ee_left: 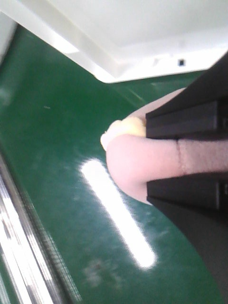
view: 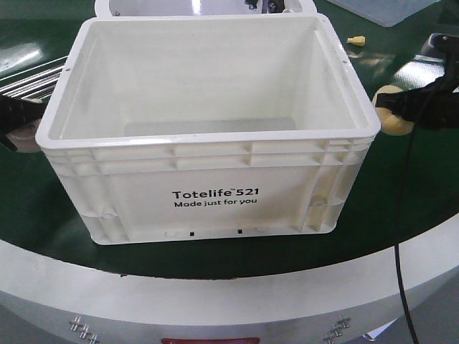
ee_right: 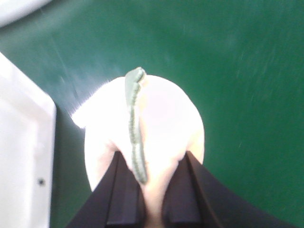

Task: Place moving items into box and shelve
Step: 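Lift both plush balls up and over the crate rim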

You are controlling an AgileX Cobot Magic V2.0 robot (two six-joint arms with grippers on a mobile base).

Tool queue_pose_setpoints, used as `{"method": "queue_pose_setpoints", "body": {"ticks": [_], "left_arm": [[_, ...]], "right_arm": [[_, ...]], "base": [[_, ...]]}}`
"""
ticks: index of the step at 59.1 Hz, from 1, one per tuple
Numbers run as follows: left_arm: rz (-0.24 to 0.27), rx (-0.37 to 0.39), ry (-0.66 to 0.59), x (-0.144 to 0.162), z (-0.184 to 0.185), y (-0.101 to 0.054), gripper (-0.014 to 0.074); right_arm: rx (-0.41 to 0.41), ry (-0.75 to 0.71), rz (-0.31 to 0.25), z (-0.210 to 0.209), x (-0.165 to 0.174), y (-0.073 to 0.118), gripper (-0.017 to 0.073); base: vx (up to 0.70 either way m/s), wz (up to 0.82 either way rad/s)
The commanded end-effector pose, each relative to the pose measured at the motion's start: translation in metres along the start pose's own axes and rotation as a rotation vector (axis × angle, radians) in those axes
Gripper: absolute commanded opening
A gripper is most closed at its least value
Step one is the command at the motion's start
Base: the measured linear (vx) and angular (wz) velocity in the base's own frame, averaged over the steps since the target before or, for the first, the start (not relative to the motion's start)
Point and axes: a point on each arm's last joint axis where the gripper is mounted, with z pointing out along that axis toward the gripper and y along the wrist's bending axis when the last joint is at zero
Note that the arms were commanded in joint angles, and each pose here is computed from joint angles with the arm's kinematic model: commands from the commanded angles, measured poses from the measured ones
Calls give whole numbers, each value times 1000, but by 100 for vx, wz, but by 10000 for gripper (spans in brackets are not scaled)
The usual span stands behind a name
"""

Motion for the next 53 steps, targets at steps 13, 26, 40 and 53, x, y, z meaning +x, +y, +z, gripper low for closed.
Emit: {"method": "queue_pose_setpoints", "body": {"ticks": [13, 26, 40, 53], "left_arm": [[-3, 37, -396, -50, -65, -4, -24], [-12, 59, -574, -64, -105, -6, -24], [31, 173, -648, -67, -121, -35, -24], [74, 341, -691, -64, -131, -76, -22]], "right_arm": [[38, -330, -28, -73, -45, 0, -13], [38, -446, -24, -111, -55, 3, -13], [-46, -532, -195, -139, -57, 40, -13], [-225, -600, -303, -157, -52, 96, -13]], "base": [[0, 0], [0, 0], [0, 0], [0, 0]]}}
